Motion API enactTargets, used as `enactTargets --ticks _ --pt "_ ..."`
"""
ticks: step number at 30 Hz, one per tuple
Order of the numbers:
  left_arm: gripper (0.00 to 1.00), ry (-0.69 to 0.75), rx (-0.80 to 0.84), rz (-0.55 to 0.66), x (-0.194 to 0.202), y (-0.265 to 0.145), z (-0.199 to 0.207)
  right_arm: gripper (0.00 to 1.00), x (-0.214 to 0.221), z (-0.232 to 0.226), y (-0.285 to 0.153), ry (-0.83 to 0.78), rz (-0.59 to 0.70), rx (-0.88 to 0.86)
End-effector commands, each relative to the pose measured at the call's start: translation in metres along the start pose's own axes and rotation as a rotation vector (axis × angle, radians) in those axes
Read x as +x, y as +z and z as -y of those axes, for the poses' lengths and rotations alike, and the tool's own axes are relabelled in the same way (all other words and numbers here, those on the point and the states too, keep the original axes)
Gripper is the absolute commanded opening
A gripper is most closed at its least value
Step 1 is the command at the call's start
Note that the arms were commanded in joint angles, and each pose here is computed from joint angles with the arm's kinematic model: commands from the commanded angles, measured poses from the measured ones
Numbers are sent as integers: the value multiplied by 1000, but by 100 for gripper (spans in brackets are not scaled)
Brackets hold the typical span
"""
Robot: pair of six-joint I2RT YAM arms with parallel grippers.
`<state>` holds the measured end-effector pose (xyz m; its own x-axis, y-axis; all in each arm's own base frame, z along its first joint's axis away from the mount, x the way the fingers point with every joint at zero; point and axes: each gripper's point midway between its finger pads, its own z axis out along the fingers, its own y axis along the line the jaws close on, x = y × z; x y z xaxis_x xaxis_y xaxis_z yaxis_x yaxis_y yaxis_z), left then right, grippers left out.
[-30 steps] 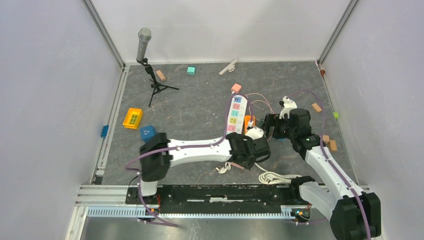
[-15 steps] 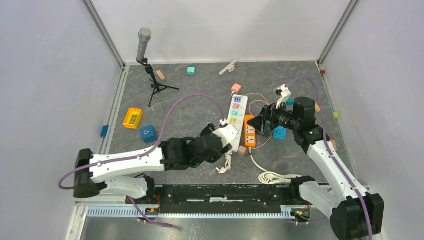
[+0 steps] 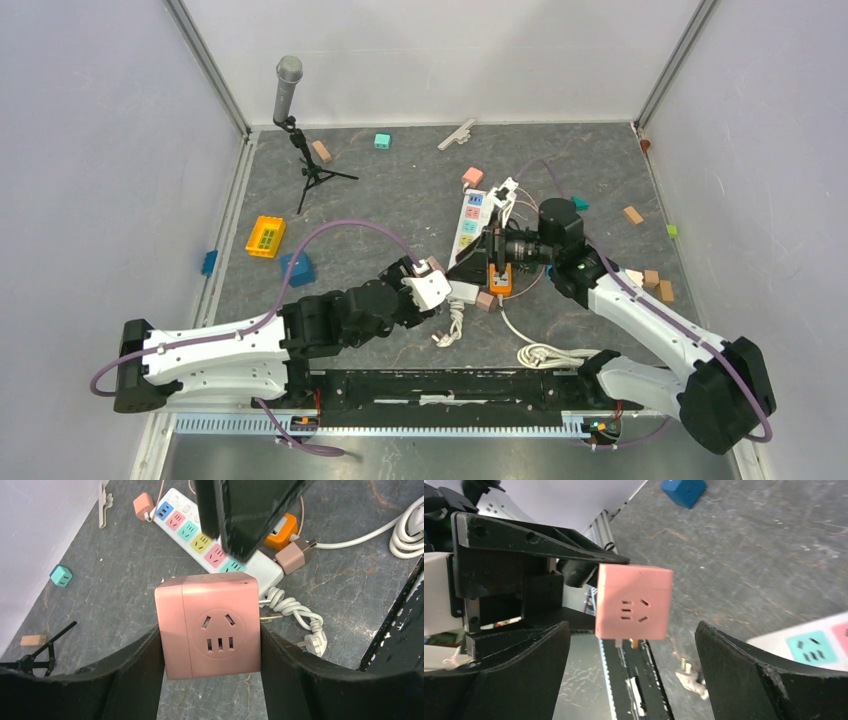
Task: Insert the plug
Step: Pick up the plug from the corner of the board.
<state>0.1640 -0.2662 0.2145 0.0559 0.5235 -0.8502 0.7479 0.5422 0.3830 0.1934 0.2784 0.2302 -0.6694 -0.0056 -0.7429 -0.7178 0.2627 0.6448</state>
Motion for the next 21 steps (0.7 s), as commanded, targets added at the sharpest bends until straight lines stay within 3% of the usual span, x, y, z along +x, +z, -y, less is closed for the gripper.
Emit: enactTargets --ticks 1,6,11,12,14,17,18,20,21 --pt "2 17 -8 93 -28 1 -6 98 -12 -20 20 29 19 -66" --pt "2 18 1 103 -33 1 -5 98 14 -4 38 70 -86 -2" --pt "2 13 11 107 -34 1 -3 99 24 -17 50 76 -116 -60" --pt "2 11 11 109 -35 1 -3 95 23 -20 51 72 -111 -75" --pt "2 4 3 112 -34 1 -4 75 19 -26 51 65 -92 -103" --pt "4 -19 -13 123 -34 0 -6 17 15 -30 49 40 -67 -119" --pt "13 -30 -17 129 -34 -1 -7 4 15 -31 48 29 -61 -118" --pt "49 -64 -28 142 -35 -2 -9 0 14 -28 46 -2 -51 -100" --pt "74 -82 -32 149 -36 -4 -10 0 15 -25 45 -18 -51 -85"
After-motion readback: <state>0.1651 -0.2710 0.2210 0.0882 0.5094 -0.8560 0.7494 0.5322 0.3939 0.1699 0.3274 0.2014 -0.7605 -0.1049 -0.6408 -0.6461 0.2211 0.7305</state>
